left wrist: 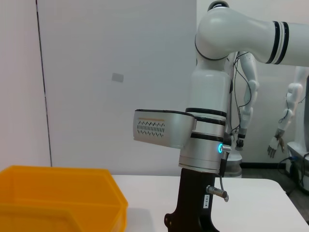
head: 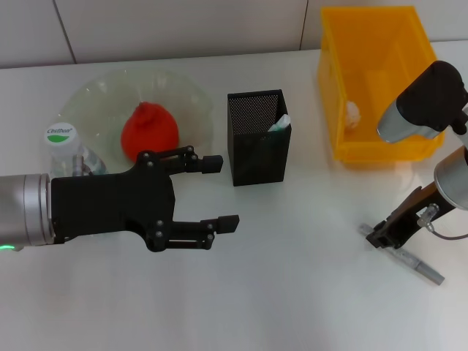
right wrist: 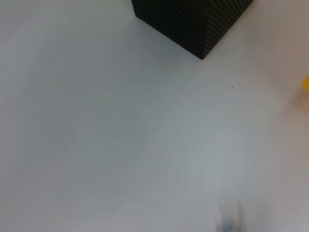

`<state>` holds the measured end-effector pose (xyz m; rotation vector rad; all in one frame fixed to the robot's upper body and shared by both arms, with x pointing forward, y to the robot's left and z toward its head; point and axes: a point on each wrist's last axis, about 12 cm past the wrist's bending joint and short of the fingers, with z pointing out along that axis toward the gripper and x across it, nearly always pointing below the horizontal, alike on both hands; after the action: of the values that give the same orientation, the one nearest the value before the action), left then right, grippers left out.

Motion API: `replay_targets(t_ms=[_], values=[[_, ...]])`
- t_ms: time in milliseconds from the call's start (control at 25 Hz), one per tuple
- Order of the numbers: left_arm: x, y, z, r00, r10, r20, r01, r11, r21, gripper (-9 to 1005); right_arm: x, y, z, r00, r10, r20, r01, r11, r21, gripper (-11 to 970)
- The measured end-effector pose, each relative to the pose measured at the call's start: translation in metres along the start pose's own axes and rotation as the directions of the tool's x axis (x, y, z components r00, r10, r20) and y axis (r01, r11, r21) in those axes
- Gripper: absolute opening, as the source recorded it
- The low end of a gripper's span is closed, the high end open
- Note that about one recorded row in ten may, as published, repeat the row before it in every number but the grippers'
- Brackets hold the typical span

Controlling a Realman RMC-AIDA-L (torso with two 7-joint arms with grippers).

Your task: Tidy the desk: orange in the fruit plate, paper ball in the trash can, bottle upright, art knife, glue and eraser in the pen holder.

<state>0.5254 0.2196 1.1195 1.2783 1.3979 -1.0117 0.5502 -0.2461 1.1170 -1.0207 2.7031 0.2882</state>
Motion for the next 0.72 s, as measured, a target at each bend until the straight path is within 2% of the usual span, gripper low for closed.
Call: replay_targets(t_ms=[240, 520, 720], values=[[0.0, 0.0, 0.0, 1.0, 0.001, 0.0, -0.001, 1.0, 0.001, 813, -0.001, 0.0, 0.0, 1.0, 0.001, -0.001, -0.001, 1.0, 0.004, 168], [-0.001, 0.0, 0.0, 1.0, 0.002, 0.0, -0.002, 1.0, 0.001, 813, -0.004, -0.001, -0.007, 1.0, -0.004, 0.025, 0.004, 1.0, 0.022, 143], [-0.001, 0.001, 0.001, 1.0, 0.003, 0.0, -0.003, 1.0, 0.002, 813, -0.011, 0.002, -0.025, 0.996, -0.028, 0.087, 0.022, 0.998, 0.063, 142]])
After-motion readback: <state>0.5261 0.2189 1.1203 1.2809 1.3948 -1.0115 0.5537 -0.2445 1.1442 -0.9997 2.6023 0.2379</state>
